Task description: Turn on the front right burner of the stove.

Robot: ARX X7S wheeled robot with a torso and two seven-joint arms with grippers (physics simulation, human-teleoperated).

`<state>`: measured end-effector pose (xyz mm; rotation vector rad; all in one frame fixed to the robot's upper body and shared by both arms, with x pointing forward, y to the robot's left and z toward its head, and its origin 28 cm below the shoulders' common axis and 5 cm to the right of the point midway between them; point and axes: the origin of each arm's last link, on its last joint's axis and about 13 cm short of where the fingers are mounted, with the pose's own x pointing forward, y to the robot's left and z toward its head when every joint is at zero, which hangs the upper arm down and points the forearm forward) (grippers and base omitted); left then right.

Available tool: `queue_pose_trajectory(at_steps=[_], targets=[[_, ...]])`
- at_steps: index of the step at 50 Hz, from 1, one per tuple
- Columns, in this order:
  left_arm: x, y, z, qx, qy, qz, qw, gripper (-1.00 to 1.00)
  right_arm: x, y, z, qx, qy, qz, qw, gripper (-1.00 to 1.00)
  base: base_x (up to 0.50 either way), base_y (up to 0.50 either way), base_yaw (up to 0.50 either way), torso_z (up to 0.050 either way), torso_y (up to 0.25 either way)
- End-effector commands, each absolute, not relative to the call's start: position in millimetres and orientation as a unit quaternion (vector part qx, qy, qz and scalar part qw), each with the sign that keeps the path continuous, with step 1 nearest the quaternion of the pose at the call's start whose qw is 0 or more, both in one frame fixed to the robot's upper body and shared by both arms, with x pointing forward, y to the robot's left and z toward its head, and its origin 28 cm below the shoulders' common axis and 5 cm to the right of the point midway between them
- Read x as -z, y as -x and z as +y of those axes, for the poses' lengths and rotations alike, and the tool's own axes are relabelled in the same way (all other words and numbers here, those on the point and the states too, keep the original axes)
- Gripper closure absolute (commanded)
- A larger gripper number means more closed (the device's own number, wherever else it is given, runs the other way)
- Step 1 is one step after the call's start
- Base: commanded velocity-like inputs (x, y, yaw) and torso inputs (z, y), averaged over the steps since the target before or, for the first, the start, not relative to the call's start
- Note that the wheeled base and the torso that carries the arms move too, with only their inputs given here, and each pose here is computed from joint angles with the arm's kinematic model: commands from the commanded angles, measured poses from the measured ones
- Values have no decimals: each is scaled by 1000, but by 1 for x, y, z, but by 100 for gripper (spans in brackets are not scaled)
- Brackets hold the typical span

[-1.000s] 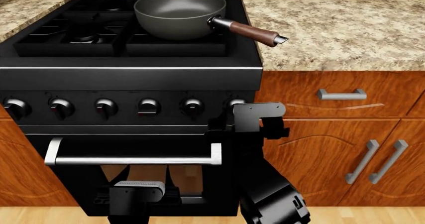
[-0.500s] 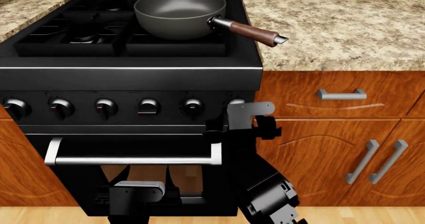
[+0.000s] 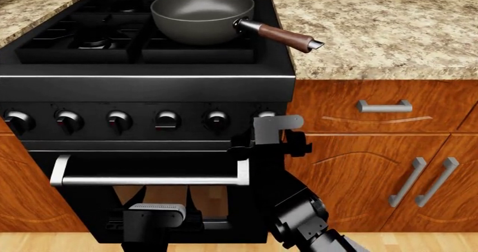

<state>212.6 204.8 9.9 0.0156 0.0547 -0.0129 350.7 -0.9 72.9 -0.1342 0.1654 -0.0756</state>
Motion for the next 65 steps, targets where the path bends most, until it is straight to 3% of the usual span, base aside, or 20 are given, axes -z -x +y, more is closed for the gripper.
queue_pose_trajectory(at_steps=[1, 2, 23, 29, 43, 65], targets=[[-10, -213, 205, 7, -8, 28, 1000, -100, -72, -354, -3, 46, 68, 80, 993, -100, 0, 0, 0, 0, 0], [-10, -213, 205, 7, -8, 28, 1000, -100, -72, -354, -3, 46, 69, 80, 993, 100, 0, 0, 0, 0, 0], [-10, -213, 205, 7, -8, 29, 1000, -100, -73, -353, -5, 46, 83, 66, 993, 100, 0, 0, 0, 0, 0], [-10, -213, 205, 7, -9, 30, 999, -100, -67, -352, -7, 40, 142, 26, 989, 100, 0, 0, 0, 0, 0], [-10, -213, 205, 7, -9, 30, 999, -100, -51, -356, -15, 22, 312, -55, 948, 100, -1, 0, 0, 0, 0], [-9, -213, 205, 7, -11, 32, 999, -100, -47, -363, -24, 22, 432, -111, 895, 100, 0, 0, 0, 0, 2]])
